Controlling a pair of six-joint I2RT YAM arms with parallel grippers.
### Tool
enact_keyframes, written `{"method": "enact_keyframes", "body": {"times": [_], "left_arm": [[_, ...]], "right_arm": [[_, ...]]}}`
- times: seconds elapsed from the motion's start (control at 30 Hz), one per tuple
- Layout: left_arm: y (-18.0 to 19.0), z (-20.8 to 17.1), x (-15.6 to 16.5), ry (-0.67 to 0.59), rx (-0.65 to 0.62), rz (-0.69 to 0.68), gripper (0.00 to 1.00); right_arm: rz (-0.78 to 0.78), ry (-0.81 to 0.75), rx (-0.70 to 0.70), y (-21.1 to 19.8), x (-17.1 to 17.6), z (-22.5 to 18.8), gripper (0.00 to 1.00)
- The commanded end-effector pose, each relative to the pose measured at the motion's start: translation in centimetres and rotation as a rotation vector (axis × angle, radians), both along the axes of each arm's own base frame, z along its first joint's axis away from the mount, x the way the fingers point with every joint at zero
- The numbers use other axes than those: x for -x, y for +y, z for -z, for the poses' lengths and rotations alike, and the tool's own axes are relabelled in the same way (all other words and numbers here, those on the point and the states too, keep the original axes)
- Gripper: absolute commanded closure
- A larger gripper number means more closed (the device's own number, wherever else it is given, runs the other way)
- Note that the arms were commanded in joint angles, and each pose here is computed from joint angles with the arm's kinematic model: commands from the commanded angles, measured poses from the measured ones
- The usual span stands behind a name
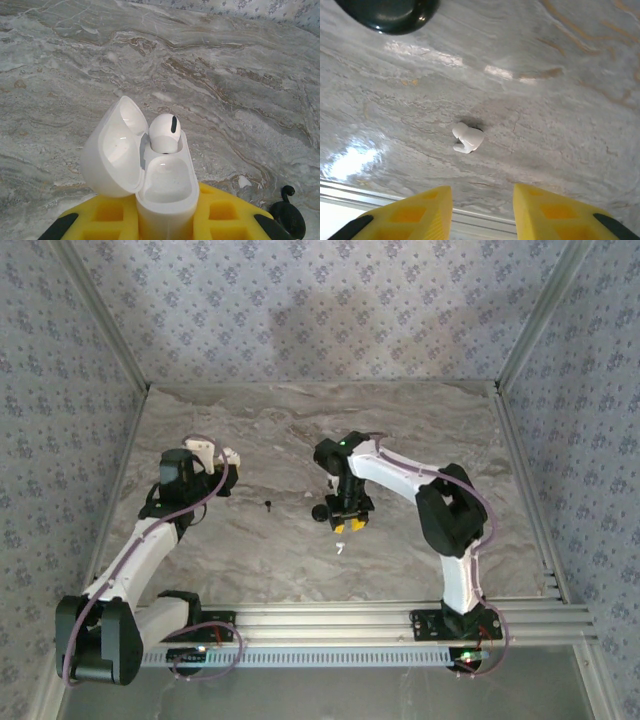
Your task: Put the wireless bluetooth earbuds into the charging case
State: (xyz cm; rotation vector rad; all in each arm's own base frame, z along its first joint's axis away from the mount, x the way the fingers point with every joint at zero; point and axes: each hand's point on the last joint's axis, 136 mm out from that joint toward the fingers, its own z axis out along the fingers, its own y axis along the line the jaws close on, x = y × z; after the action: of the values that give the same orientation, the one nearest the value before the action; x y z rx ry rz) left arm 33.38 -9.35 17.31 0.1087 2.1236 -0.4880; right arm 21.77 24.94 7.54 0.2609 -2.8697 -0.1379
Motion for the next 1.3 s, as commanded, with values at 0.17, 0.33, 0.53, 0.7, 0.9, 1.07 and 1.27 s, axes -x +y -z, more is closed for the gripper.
{"method": "enact_keyframes", "body": {"times": [0.17, 0.33, 0.53, 0.7, 0.9, 1.07, 1.27], "left_arm": [[-0.5, -0.2, -0.1, -0.013, 0.005, 0.022, 0.87], [-0.7, -0.2, 0.0, -0.014, 0.006, 0.025, 0.87], [-0.8, -0.3, 0.0, -0.017, 0.003, 0.029, 0.87], [-0.8, -0.1, 0.0, -0.014, 0.004, 0.028, 0.87], [-0.8, -0.1, 0.0, -0.013, 0.002, 0.029, 0.87], [-0.8, 0.0, 0.0, -0.008, 0.001, 0.028, 0.87], [-0.8, 0.1, 0.0, -0.006, 0.001, 0.029, 0.87]], "right_arm": [[0.45, -0.015, -0.035, 2.5, 1.4, 2.3, 0.61], [0.456, -0.028, -0.004, 2.5, 1.4, 3.5, 0.61], [0.448, -0.025, 0.067, 0.9, 1.7, 4.3, 0.61], [0.442, -0.03, 0.066, 1.0, 1.5, 4.8, 0.61], [0.434, -0.019, 0.088, 0.8, 1.6, 5.6, 0.62], [0.429, -0.022, 0.112, 0.3, 1.8, 6.0, 0.65], [0.429, -0.032, 0.123, 0.0, 1.7, 6.3, 0.7]]}}
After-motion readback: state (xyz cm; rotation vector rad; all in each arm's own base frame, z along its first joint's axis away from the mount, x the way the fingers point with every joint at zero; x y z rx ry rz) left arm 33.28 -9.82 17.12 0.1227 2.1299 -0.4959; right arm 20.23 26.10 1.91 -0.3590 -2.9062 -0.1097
